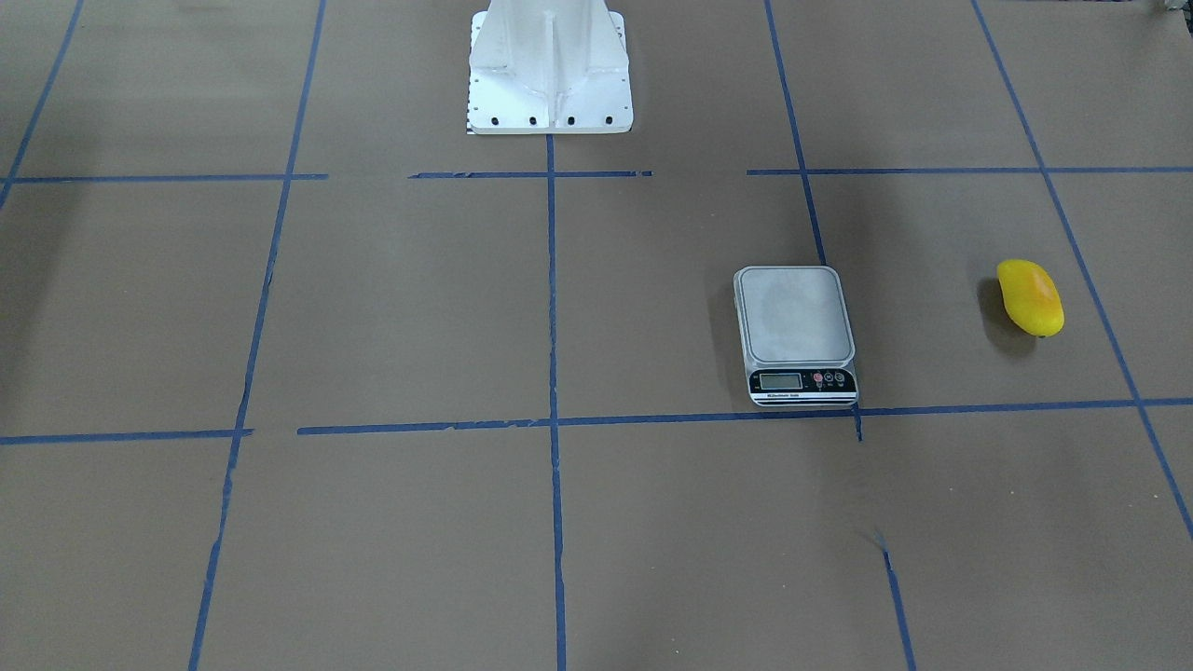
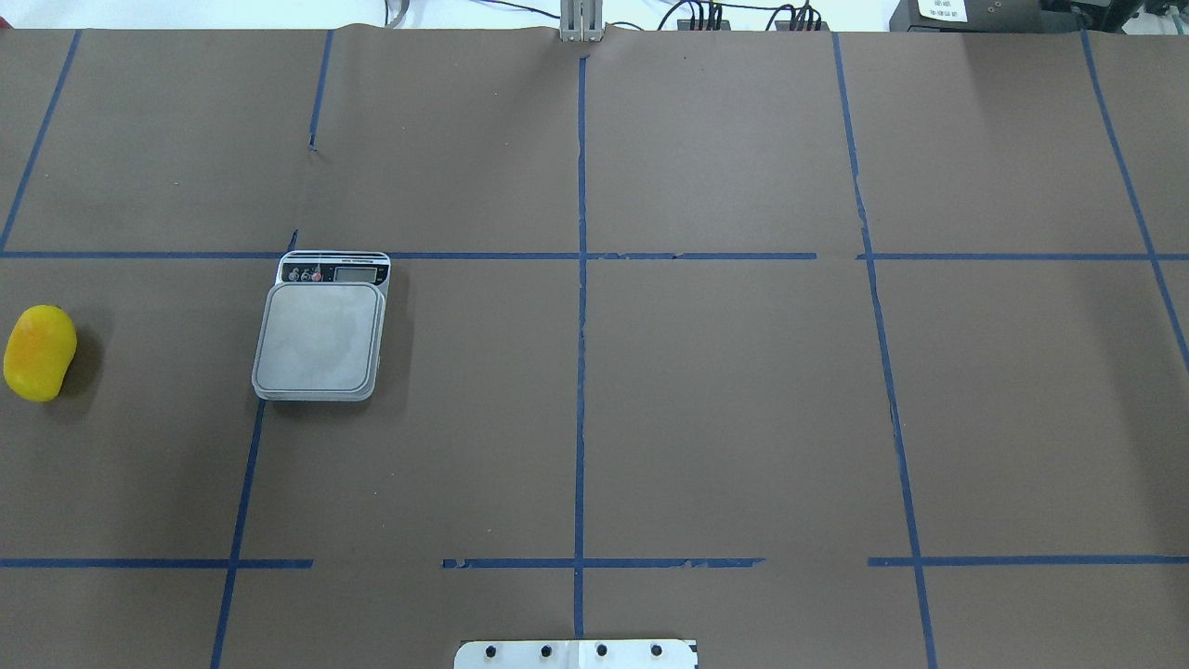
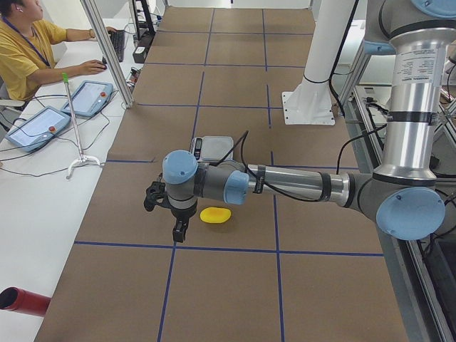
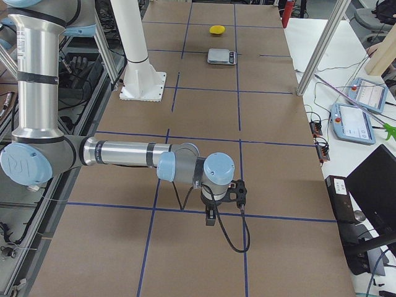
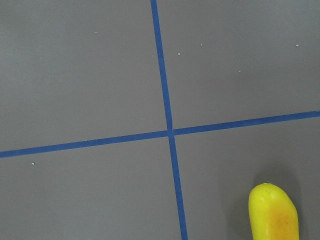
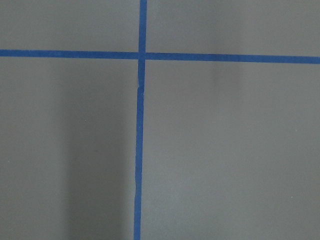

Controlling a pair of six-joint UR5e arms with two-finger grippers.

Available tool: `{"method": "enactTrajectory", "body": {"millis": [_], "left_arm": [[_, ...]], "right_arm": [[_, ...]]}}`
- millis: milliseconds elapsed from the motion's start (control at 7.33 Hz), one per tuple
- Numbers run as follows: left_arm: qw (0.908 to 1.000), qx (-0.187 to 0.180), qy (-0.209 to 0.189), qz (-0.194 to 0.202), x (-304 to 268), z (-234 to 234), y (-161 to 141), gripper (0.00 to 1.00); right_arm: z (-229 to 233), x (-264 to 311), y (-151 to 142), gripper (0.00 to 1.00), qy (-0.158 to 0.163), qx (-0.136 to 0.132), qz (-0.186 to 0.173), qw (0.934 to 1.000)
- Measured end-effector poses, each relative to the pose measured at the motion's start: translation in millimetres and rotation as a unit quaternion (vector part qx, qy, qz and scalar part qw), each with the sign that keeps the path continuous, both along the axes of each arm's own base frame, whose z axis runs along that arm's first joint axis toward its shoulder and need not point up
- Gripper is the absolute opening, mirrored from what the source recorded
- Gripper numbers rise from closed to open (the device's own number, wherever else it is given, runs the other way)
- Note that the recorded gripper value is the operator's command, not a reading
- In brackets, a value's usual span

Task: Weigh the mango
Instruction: 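Move the left gripper down toward the yellow mango beside the scale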

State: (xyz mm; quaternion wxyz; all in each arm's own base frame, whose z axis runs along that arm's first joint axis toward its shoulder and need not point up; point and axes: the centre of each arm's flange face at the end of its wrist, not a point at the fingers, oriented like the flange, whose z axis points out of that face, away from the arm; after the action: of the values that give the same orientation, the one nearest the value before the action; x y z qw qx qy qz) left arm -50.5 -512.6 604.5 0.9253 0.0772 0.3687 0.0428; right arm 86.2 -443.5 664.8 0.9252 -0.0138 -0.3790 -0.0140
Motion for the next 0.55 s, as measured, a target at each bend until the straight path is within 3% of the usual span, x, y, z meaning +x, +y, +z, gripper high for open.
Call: {"method": "enactTrajectory", "body": {"millis": [545], "left_arm": [[1.0, 0.001, 0.003, -0.002, 0.2, -4.4, 1.9, 1.0]], "right_arm": [[0.0, 0.0, 0.0, 1.0, 0.0, 0.0, 0.0, 1.0]]}}
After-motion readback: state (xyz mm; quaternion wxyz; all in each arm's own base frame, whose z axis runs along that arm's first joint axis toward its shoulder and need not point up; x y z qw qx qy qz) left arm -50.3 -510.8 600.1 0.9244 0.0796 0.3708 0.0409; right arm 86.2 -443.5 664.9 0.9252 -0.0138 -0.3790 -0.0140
